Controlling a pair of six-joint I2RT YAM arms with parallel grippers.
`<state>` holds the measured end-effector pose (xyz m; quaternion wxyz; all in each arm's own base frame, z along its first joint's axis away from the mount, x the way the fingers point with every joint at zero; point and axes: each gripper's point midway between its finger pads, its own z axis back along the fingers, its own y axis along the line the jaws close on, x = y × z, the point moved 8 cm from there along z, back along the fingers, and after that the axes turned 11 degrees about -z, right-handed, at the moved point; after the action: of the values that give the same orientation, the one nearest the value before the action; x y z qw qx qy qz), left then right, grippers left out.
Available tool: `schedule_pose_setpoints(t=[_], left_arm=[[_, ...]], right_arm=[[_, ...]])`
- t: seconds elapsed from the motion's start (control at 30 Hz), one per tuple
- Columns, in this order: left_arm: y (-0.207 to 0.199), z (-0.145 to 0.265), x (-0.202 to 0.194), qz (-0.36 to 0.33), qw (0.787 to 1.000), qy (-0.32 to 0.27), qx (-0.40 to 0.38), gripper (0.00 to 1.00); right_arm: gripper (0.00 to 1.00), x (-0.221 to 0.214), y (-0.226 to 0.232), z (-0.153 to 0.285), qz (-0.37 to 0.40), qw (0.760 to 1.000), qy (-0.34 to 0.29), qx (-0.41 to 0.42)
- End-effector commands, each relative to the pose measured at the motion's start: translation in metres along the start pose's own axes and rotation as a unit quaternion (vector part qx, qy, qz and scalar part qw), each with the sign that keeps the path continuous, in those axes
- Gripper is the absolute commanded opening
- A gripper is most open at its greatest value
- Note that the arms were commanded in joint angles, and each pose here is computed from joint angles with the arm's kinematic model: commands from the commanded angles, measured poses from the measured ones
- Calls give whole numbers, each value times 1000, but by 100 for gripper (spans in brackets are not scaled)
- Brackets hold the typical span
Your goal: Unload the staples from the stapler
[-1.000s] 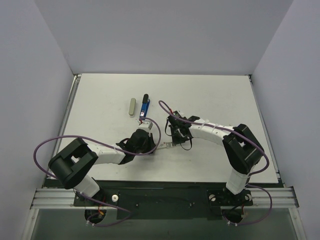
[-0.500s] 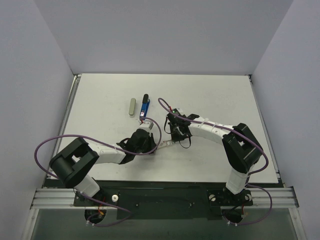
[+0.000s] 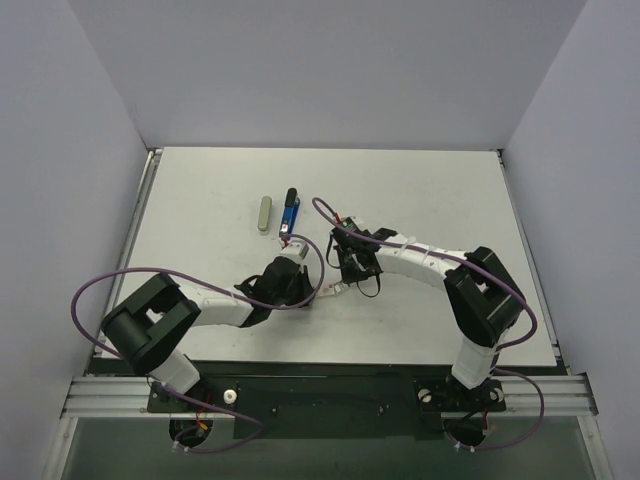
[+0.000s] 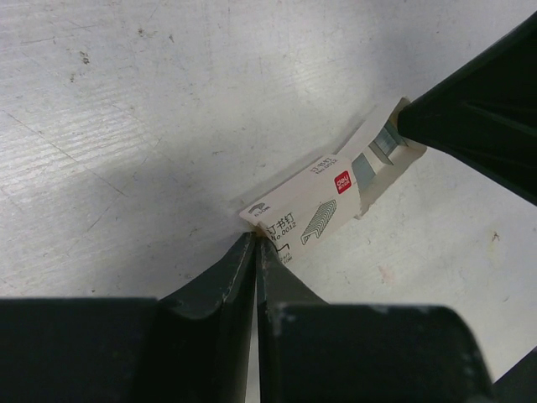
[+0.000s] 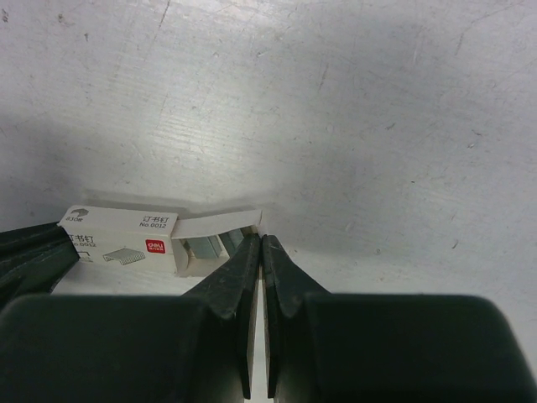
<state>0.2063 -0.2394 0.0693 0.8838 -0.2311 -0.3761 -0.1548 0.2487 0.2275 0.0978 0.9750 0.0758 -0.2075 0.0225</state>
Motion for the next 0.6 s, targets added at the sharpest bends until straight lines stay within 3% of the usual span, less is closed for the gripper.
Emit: schedule_pose_setpoints(t=[0.0,0.57], left_arm=[[-5,-5,-1,-10,1000,12,-22,15],[-18,-10,-19,-31,995,54,-83,8]], right_arm=[[0,-1,-1,7,-2,1000,-6,-10],[0,-27,-21,13,-41,999,11,-12]])
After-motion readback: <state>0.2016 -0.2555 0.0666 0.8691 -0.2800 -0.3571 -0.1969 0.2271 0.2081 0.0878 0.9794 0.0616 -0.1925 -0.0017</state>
